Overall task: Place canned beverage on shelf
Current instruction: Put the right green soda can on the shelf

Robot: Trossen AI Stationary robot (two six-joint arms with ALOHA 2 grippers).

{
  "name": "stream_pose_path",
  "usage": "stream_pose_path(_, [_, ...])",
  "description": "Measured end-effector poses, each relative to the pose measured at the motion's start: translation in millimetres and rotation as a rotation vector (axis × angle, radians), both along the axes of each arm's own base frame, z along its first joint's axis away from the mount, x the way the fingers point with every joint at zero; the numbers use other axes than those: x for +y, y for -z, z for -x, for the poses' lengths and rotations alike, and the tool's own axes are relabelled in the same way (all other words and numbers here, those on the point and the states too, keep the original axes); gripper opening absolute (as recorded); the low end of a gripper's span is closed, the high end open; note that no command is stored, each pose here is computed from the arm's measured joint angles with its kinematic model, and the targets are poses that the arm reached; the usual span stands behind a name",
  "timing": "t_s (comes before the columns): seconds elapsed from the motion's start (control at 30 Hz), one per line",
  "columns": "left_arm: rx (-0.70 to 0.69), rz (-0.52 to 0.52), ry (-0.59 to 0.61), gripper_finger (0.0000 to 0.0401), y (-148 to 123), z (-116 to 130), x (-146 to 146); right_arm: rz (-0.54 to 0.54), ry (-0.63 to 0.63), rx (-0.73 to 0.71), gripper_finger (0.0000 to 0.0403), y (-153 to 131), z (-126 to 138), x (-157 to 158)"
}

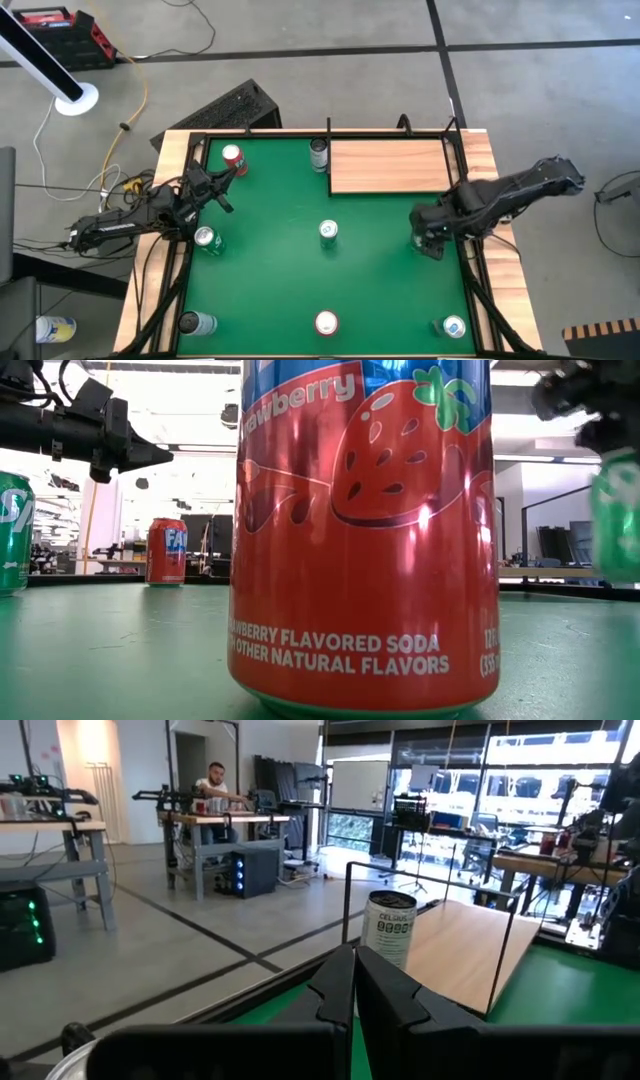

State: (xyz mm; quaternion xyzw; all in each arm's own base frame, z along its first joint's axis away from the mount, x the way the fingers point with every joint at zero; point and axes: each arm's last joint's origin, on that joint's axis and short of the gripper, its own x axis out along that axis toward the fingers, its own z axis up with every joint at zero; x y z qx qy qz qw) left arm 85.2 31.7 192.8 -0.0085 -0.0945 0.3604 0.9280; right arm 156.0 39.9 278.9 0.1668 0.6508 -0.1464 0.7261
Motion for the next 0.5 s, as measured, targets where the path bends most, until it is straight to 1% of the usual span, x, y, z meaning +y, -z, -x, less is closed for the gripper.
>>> stream_pose_path(0.13, [0.020,-0.016,-0.004,0.0000,0.4,-0.1,0.0,0.046,0.066,-0.095,0.0314,-28.6,-7.6,-18.0])
stream_pose_path(0.27, [0.027,-0.019,-0.005,0.0000,0.7,-0.1,0.0,0.117,0.110,-0.138,0.0314,-54.0,-20.4,-45.9])
stream_pose_path(0.4, [0.071,-0.007,-0.001,0.0000,5.1,-0.9,0.1,0.171,0.090,-0.148,0.0314,-70.6,-44.2,-80.6])
stream_pose_path(0.5, [0.091,-0.016,-0.004,0.0000,6.0,-1.1,0.2,0.210,0.031,-0.128,0.0314,-76.6,-68.9,-110.9])
